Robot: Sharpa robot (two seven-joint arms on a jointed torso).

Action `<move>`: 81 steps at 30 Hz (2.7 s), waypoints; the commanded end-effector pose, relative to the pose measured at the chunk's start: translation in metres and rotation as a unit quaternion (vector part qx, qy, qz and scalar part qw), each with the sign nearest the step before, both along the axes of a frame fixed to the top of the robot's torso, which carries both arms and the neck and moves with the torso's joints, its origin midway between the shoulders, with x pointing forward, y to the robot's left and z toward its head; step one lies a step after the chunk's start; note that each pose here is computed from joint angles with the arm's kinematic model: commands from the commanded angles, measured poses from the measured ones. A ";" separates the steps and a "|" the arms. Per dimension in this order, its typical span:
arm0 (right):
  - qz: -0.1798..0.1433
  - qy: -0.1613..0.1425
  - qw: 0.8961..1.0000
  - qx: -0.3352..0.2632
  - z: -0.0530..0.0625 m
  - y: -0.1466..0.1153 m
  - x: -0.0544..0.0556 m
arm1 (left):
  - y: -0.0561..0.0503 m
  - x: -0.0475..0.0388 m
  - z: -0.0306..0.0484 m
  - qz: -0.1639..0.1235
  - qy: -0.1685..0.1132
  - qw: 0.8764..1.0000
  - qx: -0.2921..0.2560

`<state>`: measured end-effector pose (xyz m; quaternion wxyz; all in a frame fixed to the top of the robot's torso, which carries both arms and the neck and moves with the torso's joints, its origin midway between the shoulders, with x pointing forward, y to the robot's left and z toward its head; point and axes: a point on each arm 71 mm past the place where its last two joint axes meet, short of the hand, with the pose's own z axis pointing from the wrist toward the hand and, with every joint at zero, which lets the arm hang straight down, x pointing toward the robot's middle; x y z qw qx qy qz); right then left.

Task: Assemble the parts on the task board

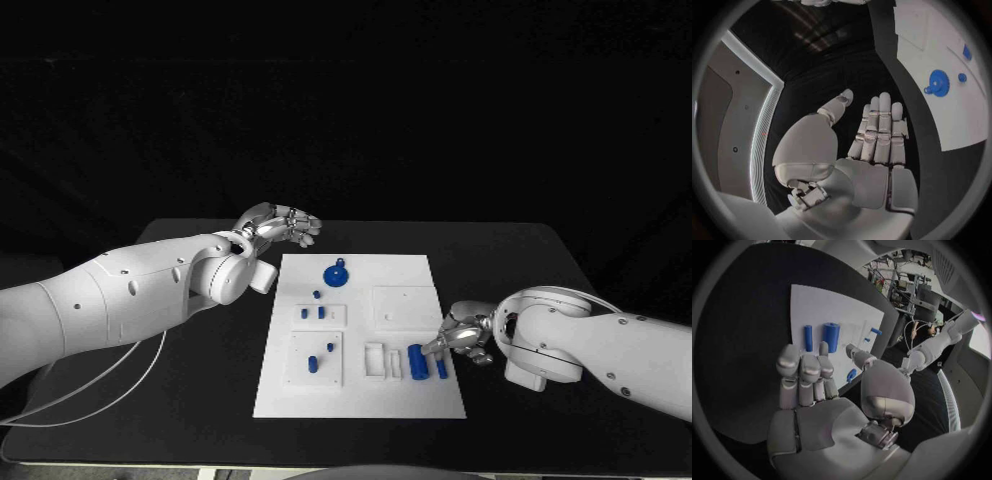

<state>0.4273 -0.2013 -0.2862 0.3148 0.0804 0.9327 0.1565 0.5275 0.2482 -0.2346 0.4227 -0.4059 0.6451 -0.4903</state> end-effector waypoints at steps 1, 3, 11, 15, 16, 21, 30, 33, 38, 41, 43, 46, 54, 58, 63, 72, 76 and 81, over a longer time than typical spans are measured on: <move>0.005 -0.001 1.000 -0.025 -0.004 0.002 0.000 | -0.003 -0.0014 0.0013 -0.009 -0.003 1.000 -0.009; 0.008 -0.002 1.000 -0.026 -0.006 0.005 0.001 | -0.004 -0.0018 0.0015 -0.010 -0.003 1.000 -0.010; 0.018 0.008 0.999 -0.035 -0.018 0.012 -0.004 | -0.005 -0.0033 0.0018 -0.014 -0.002 1.000 -0.012; 0.019 0.011 0.999 -0.034 -0.023 0.016 -0.005 | -0.005 -0.0036 0.0018 -0.014 -0.002 1.000 -0.012; 0.020 0.010 0.999 -0.035 -0.024 0.016 -0.004 | -0.005 -0.0036 0.0018 -0.015 -0.002 1.000 -0.012; 0.023 0.007 0.999 -0.038 -0.030 0.020 -0.004 | -0.004 -0.0039 0.0019 -0.015 -0.002 1.000 -0.012; 0.023 0.007 0.999 -0.033 -0.035 0.026 -0.007 | -0.003 -0.0042 0.0019 -0.014 -0.001 1.000 -0.012; 0.027 0.011 0.999 -0.035 -0.035 0.026 -0.007 | -0.004 -0.0042 0.0020 -0.015 -0.001 1.000 -0.012; 0.024 0.005 0.999 -0.039 -0.035 0.024 -0.006 | -0.003 -0.0040 0.0020 -0.014 -0.001 1.000 -0.012; 0.020 0.000 0.999 -0.035 -0.034 0.023 -0.007 | -0.002 -0.0039 0.0019 -0.013 -0.001 1.000 -0.011; 0.018 -0.004 0.999 -0.031 -0.033 0.024 -0.007 | -0.002 -0.0038 0.0019 -0.013 -0.001 1.000 -0.011; 0.014 -0.008 1.000 -0.026 -0.031 0.022 -0.009 | -0.001 -0.0037 0.0019 -0.012 -0.001 1.000 -0.011; -0.001 -0.037 0.999 -0.008 -0.008 0.018 -0.005 | 0.001 -0.0032 0.0017 -0.009 -0.001 1.000 -0.010; -0.008 -0.040 0.999 0.003 0.004 0.018 -0.002 | 0.002 -0.0030 0.0017 -0.008 -0.001 1.000 -0.009; -0.020 -0.021 0.999 0.023 0.011 0.022 -0.002 | 0.002 -0.0030 0.0017 -0.008 -0.001 1.000 -0.009; -0.013 0.011 1.000 0.027 0.008 0.033 -0.003 | 0.002 -0.0033 0.0017 -0.009 0.000 1.000 -0.009; 0.000 0.004 1.000 0.017 0.007 0.039 0.000 | 0.002 -0.0033 0.0015 -0.010 0.002 1.000 -0.009; 0.006 0.011 1.000 0.025 0.005 0.051 0.000 | 0.001 -0.0034 0.0015 -0.011 0.002 1.000 -0.010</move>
